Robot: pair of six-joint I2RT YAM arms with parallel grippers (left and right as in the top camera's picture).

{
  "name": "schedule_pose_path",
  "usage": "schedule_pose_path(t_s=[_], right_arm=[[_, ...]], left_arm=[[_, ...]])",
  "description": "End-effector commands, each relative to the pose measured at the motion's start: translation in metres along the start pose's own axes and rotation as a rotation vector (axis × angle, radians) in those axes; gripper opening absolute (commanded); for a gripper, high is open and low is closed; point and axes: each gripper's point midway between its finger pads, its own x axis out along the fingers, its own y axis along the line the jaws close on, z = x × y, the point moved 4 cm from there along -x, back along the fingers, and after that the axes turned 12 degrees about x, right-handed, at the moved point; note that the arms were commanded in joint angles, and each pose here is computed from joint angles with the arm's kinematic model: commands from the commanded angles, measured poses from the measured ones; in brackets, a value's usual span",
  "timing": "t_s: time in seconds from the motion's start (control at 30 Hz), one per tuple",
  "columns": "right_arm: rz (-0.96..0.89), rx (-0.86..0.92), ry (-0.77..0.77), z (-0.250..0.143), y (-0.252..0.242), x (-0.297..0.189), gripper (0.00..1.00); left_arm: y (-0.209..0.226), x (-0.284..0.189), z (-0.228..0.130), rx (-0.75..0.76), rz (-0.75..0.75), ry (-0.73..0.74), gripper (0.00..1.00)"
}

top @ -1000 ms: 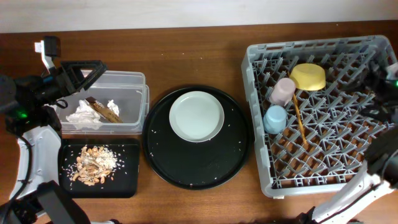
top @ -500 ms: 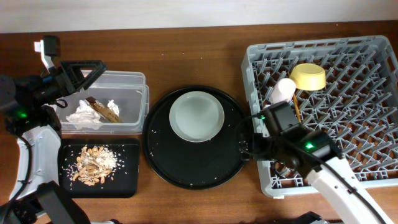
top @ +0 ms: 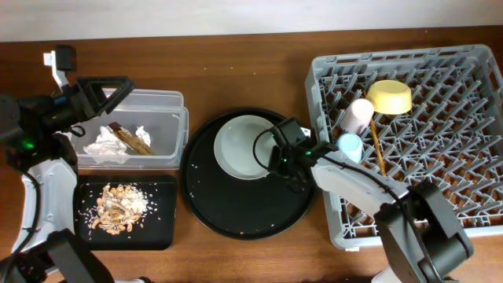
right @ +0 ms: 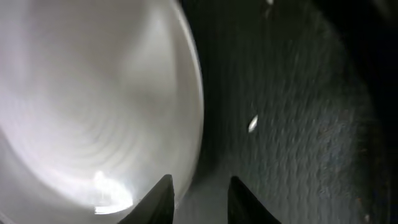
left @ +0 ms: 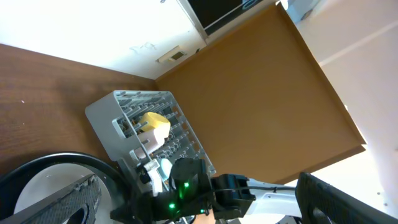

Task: Sort waste into correct bins and load items into the dishwasher rack
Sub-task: 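Grasp the white plate edge with the right gripper and lift it, then stand the white plate upright in the rack and release it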

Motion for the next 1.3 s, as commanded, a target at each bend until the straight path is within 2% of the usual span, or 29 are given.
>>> schedule_pose_path(t_s=[0.0, 0.07, 0.17, 0.2, 0.3, 0.33, 0.4, 0.43, 0.5, 0.53, 0.57, 0.6, 0.7, 0.77, 0.8, 0.9, 0.97, 1.03, 1.17, 1.27], right_arm=[[-0.022, 0.118, -0.062, 0.007, 0.0, 0.006, 0.21], [-0.045, 0.18, -0.052, 0.004, -0.005, 0.015, 0.19], [-0.096, 0.285, -0.004, -0.006, -0.016, 0.034, 0.23], [-0.104, 0.293, 0.019, -0.01, -0.018, 0.039, 0.15], [-0.106, 0.293, 0.028, -0.012, -0.018, 0.041, 0.13], [-0.102, 0.291, 0.037, -0.012, -0.018, 0.041, 0.04], [-0.035, 0.224, 0.068, -0.012, -0.004, 0.029, 0.04], [0.074, 0.12, 0.046, -0.002, 0.019, -0.003, 0.04], [0.17, 0.071, -0.083, 0.017, 0.032, -0.068, 0.04], [0.176, 0.072, -0.188, 0.026, 0.025, -0.108, 0.04], [0.163, -0.042, -0.385, 0.037, 0.003, -0.176, 0.04], [0.009, -0.151, -0.607, 0.043, -0.044, -0.236, 0.04], [-0.402, -0.313, -0.89, 0.05, -0.116, -0.306, 0.04], [-0.625, -0.45, -0.975, 0.051, -0.138, -0.34, 0.04], [-0.734, -0.524, -0.986, 0.052, -0.143, -0.352, 0.04], [-0.989, -0.59, -0.99, 0.06, -0.146, -0.371, 0.04], [-1.178, -0.649, -0.928, 0.064, -0.144, -0.372, 0.04], [-1.269, -0.686, -0.852, 0.074, -0.141, -0.359, 0.04], [-1.342, -0.783, -0.66, 0.099, -0.135, -0.309, 0.04], [-1.255, -0.934, -0.487, 0.113, -0.12, -0.239, 0.04]], left_arm=[[-0.005, -0.001, 0.002, 0.017, 0.0, 0.002, 1.0], [-0.005, -0.001, 0.002, 0.017, 0.0, 0.002, 0.99], [-0.005, -0.001, 0.002, 0.017, 0.0, 0.002, 0.99], [-0.005, -0.001, 0.002, 0.017, 0.0, 0.002, 0.99], [-0.005, -0.001, 0.002, 0.017, 0.0, 0.002, 0.99], [-0.005, -0.001, 0.002, 0.017, 0.0, 0.002, 0.99], [-0.005, -0.001, 0.002, 0.017, 0.0, 0.002, 0.99], [-0.005, -0.001, 0.002, 0.017, 0.0, 0.002, 0.99], [-0.005, -0.001, 0.002, 0.017, 0.0, 0.002, 0.99], [-0.005, -0.001, 0.002, 0.017, 0.0, 0.002, 0.99], [-0.005, -0.001, 0.002, 0.017, 0.0, 0.002, 1.0], [-0.005, -0.001, 0.002, 0.017, 0.0, 0.002, 0.99], [-0.005, -0.001, 0.002, 0.017, 0.0, 0.002, 0.99], [-0.005, -0.001, 0.002, 0.017, 0.0, 0.002, 0.99], [-0.005, -0.001, 0.002, 0.017, 0.0, 0.002, 0.99], [-0.005, -0.001, 0.002, 0.017, 0.0, 0.002, 0.99], [-0.005, -0.001, 0.002, 0.017, 0.0, 0.002, 0.99], [-0.005, -0.001, 0.002, 0.017, 0.0, 0.002, 0.99], [-0.005, -0.001, 0.002, 0.017, 0.0, 0.002, 0.99], [-0.005, -0.001, 0.002, 0.017, 0.0, 0.002, 0.99]])
